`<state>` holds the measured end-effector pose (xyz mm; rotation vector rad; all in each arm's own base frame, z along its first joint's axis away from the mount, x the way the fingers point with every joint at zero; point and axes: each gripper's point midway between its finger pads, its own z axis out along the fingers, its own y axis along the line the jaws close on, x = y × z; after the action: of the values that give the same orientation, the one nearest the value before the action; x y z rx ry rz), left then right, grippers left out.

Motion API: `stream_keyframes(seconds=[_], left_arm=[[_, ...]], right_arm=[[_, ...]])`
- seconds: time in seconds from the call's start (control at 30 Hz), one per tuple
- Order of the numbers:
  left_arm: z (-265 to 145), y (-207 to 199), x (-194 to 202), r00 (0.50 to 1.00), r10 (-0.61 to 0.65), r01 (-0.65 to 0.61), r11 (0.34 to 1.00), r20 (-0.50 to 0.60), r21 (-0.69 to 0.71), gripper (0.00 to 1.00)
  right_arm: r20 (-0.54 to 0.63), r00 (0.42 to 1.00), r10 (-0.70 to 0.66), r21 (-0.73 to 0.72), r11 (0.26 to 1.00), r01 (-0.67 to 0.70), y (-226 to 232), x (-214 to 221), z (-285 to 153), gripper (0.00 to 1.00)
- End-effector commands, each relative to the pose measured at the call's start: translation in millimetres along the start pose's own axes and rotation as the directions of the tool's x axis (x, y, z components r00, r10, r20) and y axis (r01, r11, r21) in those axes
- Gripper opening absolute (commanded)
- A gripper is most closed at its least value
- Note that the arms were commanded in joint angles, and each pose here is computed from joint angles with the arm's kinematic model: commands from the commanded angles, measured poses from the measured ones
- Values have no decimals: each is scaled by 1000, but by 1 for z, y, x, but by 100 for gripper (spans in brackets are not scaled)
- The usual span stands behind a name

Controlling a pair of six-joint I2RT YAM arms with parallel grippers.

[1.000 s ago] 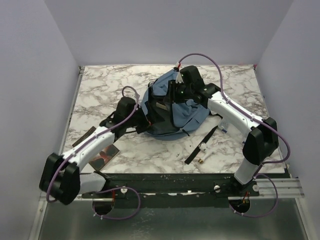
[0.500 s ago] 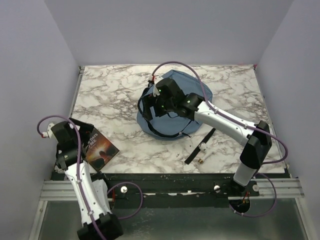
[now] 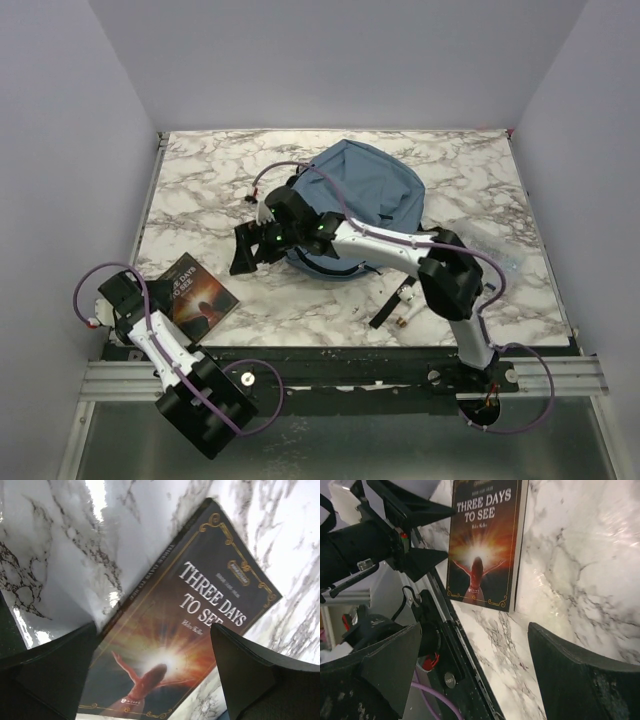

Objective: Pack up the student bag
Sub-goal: Pick up the book from the center of the board.

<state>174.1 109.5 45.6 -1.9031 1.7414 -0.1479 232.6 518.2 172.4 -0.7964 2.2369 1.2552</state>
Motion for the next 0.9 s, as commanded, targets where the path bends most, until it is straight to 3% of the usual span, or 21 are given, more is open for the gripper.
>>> stream_keyframes(seconds=[0.0, 0.13, 0.3, 0.57, 0.7, 0.87], left_arm=[[20, 3, 2, 999, -48, 47, 998, 19, 49, 98], [26, 6, 3, 1000, -8, 8, 1000, -2, 24, 98], [29, -7, 17, 999, 13, -8, 995, -49, 100, 98], [13, -35, 93, 950, 147, -87, 972, -276, 219, 95], [10, -33, 111, 931, 158, -87, 971, -328, 222, 95], [8, -31, 116, 930, 174, -97, 965, -324, 242, 95]], right_arm=[[-106, 992, 73, -137, 987, -87, 7, 32, 37, 90], [-168, 982, 91, -117, 987, -112, -11, 52, 64, 90], [-220, 968, 120, -95, 985, -144, -26, 69, 86, 85], [-191, 961, 199, 33, 980, -196, -55, 79, 91, 79], [-139, 943, 301, 101, 952, -289, -70, 82, 82, 68], [-96, 939, 330, 101, 942, -320, -64, 70, 71, 55]])
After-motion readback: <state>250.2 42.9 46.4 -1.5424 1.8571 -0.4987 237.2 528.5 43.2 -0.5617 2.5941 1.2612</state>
